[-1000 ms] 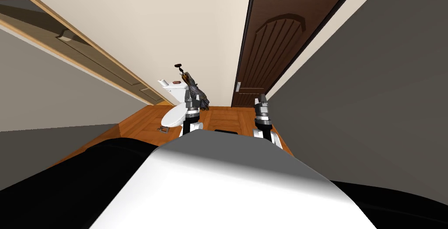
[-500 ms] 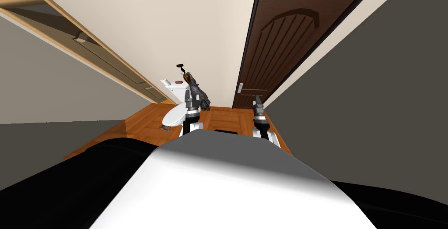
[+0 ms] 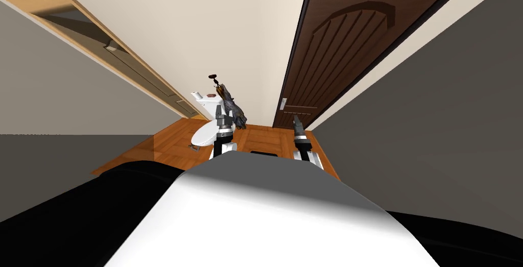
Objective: Pull the door open
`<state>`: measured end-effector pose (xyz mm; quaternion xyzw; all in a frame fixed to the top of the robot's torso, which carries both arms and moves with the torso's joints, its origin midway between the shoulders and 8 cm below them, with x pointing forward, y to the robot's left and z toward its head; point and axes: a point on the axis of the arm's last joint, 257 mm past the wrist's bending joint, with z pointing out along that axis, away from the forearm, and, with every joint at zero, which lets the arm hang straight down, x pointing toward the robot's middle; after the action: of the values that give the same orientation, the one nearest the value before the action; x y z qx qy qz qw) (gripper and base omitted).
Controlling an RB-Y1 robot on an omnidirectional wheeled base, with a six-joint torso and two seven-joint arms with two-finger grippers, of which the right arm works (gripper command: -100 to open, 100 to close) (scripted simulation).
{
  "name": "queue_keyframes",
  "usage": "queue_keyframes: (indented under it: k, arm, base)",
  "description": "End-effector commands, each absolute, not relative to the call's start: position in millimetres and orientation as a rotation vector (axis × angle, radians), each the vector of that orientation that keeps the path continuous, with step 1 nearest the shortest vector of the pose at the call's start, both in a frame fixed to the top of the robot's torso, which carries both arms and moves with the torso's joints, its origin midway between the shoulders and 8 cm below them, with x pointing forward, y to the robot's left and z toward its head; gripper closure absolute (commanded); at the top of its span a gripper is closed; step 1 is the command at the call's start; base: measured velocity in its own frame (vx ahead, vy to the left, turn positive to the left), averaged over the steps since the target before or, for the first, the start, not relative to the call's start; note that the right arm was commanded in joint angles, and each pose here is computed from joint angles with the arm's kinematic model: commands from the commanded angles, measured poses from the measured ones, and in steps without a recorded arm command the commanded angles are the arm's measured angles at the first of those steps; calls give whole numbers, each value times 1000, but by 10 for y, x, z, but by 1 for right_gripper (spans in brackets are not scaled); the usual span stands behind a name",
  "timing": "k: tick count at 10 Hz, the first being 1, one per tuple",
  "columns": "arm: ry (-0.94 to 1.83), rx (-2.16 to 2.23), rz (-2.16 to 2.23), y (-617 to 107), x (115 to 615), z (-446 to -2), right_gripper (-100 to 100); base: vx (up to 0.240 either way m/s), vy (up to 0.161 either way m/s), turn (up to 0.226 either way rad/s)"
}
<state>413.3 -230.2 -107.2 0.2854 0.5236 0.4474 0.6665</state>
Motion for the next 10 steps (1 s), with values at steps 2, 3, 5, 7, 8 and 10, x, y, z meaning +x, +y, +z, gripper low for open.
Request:
queue_keyframes:
  k: [2,3,5,7,8,10]
  arm:
    - [1249,657,932,-2361,4196,-1312,-100]
    - [1252,652,926,-2358,4197,-1314,-100]
    - [1302,660,861,-2420,4238,-1508,-100]
    - [1347,669,796,-2493,4269,-1694,-100]
    - [1350,662,788,-2491,4269,-1696,-100]
    - [1393,667,717,-2574,4291,-1877,-100]
  base:
    - [90,-34,125]
    - [60,-26,33]
    - [68,-29,93]
    - [88,-56,140]
    - [64,-27,26]
    - [55,-30,106]
